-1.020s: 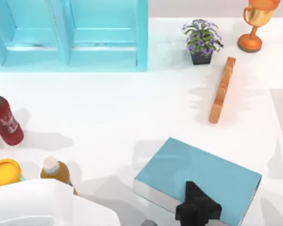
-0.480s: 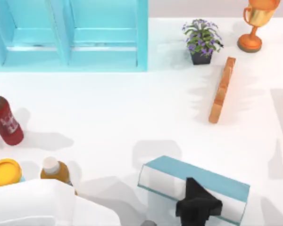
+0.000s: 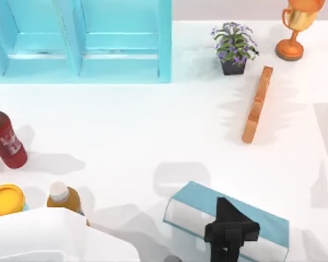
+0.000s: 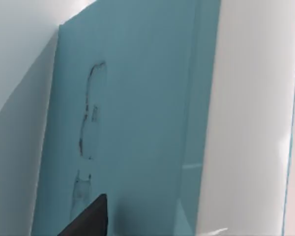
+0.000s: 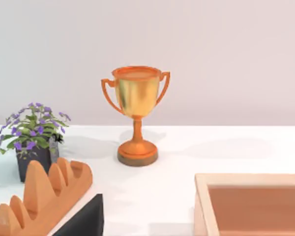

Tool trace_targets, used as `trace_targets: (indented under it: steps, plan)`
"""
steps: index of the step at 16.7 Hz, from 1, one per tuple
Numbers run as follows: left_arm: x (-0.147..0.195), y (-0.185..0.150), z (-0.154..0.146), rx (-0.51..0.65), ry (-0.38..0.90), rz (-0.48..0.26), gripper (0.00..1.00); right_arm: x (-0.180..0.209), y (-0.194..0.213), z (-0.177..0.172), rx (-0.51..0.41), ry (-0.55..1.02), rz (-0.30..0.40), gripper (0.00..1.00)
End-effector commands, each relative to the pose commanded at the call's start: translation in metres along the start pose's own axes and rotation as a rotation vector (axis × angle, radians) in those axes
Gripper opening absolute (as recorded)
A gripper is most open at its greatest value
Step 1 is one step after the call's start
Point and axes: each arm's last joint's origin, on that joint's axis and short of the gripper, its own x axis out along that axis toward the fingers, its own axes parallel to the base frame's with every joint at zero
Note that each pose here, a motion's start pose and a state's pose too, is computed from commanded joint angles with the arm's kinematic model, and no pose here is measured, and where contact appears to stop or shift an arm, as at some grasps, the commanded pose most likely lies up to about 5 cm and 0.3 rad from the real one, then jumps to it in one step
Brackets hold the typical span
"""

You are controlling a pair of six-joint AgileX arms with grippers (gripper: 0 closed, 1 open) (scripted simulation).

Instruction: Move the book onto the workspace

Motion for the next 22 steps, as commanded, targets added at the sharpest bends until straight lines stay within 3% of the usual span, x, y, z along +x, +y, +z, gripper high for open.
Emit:
trace_targets:
  steps: [8, 15, 22]
  plan:
    - [-0.015, 0.003, -0.005, -0.026, 0.023, 0.03, 1.0, 0.0, 0.0, 0.0, 0.0, 0.0, 0.0, 1.0]
    - [-0.069, 0.016, -0.011, -0.073, 0.033, 0.089, 1.0, 0.0, 0.0, 0.0, 0.0, 0.0, 0.0, 1.0]
    - [-0.127, 0.026, -0.001, -0.025, 0.007, 0.041, 1.0, 0.0, 0.0, 0.0, 0.0, 0.0, 0.0, 1.0]
